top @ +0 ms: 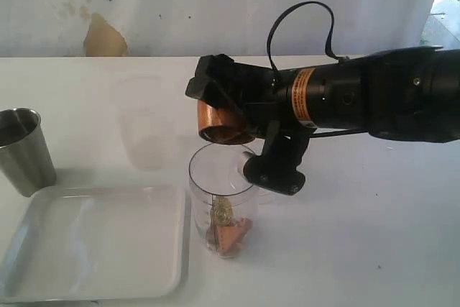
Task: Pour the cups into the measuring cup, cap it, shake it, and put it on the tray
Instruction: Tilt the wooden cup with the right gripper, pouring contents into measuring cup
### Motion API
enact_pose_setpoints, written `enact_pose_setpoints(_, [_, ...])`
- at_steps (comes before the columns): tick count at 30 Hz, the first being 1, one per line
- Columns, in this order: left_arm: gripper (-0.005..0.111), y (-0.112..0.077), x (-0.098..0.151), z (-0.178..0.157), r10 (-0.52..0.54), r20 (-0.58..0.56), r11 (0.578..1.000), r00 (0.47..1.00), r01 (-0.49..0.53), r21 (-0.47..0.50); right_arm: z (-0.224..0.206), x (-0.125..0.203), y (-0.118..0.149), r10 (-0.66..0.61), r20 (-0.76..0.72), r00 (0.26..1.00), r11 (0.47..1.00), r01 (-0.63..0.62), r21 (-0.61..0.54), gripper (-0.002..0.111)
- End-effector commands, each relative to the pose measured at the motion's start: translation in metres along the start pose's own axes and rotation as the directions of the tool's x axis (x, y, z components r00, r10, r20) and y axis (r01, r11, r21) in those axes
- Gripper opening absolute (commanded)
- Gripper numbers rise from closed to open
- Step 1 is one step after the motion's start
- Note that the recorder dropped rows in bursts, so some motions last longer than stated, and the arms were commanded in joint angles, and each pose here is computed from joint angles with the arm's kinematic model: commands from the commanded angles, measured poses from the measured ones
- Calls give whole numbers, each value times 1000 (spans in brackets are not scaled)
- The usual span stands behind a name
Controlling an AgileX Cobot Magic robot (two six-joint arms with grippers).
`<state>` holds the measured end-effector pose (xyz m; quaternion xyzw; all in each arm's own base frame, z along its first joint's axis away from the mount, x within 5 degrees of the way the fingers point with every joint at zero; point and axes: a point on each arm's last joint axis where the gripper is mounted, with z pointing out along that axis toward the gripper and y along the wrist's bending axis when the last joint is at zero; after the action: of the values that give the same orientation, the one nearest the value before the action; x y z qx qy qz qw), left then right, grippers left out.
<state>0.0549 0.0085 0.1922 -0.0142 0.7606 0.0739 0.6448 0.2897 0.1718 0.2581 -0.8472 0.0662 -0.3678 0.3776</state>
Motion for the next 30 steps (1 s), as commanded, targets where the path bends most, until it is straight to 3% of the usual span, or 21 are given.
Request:
enact_pose_setpoints(1, [1,0,1,0,-6,8,1000,1000,6,3,-4,3,-6,-6,-13,1000,1000,7,21,0])
enact_pose_setpoints(13, [1,0,1,0,-6,8,1000,1000,6,3,-4,8,5,-8,-71,997,996,2,-90,0])
enact_pose_setpoints(22, [1,0,1,0,-6,8,1000,1000,6,3,-4,8,3,-78,-57,995,994,74,-79,0])
enact_pose_setpoints(30, [1,0,1,0,-6,8,1000,1000,6,3,-4,6,1,19,-51,998,999,-22,-49,0])
